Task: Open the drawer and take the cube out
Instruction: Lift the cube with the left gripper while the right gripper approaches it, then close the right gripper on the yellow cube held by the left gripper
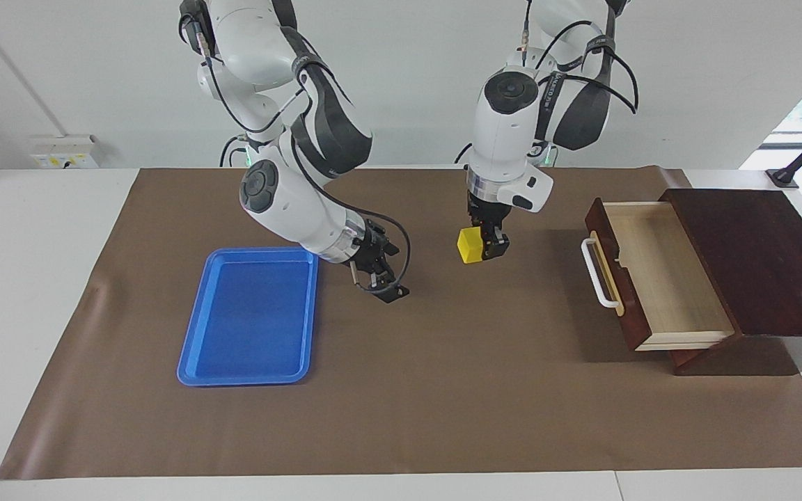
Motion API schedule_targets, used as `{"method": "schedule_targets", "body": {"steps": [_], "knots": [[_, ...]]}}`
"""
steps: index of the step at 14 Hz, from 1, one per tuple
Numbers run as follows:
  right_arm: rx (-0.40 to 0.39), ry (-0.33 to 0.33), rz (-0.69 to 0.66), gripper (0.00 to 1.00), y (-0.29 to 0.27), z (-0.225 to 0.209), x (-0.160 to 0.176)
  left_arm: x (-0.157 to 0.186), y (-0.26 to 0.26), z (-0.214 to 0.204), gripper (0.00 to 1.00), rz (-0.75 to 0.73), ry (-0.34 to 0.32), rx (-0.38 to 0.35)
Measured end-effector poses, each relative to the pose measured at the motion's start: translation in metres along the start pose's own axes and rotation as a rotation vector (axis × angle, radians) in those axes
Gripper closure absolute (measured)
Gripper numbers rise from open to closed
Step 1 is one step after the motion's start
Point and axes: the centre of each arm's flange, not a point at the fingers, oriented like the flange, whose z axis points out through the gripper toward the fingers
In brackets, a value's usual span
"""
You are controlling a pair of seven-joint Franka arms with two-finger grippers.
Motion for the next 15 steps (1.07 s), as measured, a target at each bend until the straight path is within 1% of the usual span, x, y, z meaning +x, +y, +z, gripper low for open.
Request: {"method": "schedule_targets", "body": {"steps": [4,8,11,15], "knots": [[0.007,-0.003,0.007,0.01,-0.001,-0.002,-0.011,0.002,0.002,0.0,0.45,-0.008,0.0,-0.001],[0.005,-0.004,-0.011,0.01,0.003,0.008,-0.045,0.002,0.002,0.001,0.45,-0.009,0.001,0.0],[0.0,0.01,-0.024,0.0,0.003,0.012,-0.048,0.003,0.002,0.001,0.45,-0.011,0.002,0.0],[-0.003,0.011,-0.031,0.0,0.004,0.011,-0.049,0.004,0.003,0.001,0.45,-0.013,0.002,-0.001]]}}
